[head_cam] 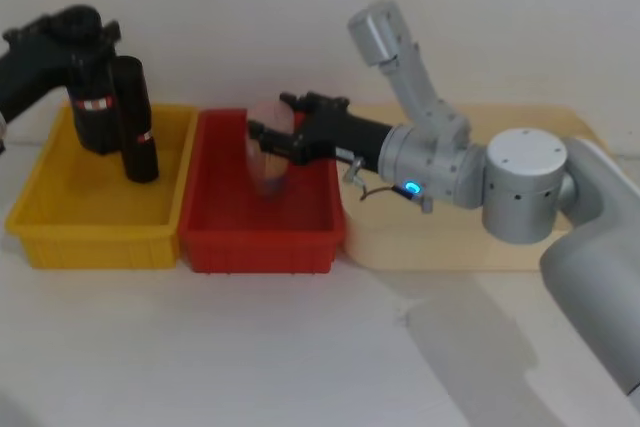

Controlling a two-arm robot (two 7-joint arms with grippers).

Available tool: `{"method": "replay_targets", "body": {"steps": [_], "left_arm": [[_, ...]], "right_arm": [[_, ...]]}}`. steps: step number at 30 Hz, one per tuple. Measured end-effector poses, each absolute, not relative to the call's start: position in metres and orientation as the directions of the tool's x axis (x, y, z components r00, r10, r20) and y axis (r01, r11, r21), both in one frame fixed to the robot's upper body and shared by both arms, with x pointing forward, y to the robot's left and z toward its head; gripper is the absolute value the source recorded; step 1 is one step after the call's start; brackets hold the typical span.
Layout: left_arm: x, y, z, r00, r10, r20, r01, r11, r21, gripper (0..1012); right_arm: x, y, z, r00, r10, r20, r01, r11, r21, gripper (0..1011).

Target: Pick up the garbage bag with the one hand and transfer it to the other hand.

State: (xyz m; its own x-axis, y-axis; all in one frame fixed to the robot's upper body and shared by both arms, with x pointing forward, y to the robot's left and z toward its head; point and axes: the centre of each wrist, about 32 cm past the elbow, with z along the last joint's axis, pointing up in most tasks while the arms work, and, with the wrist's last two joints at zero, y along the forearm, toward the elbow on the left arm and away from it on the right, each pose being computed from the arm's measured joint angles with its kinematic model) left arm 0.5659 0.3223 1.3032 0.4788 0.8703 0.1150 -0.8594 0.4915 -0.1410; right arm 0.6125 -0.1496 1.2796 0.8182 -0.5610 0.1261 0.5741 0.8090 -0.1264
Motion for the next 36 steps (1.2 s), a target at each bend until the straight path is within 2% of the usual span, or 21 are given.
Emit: {"method": "replay_targets", "body": {"steps": [9,19,36], "left_arm": [[0.563,0.319,1.337,0.496,0.858,0.131,-0.830,0.513,-0.219,531],[0.565,0.313,1.357,0.530,0.838,0.128,-0.800,0.545,-0.252,532],[0.566,0.306,1.366,0.548,0.826,0.131,-0.783,0.561,-0.267,531]], "right_arm": [[0.600,-0.163,1.306,0.776,-0.604,0.182,0.622,0.781,-0.054,647],[0.583,-0.185,1.325,0.684,-0.693,0.226,0.714,0.700,-0.011,647],[0.569,-0.231,1.319,0.529,-0.819,0.223,0.845,0.532,-0.050,647]]}}
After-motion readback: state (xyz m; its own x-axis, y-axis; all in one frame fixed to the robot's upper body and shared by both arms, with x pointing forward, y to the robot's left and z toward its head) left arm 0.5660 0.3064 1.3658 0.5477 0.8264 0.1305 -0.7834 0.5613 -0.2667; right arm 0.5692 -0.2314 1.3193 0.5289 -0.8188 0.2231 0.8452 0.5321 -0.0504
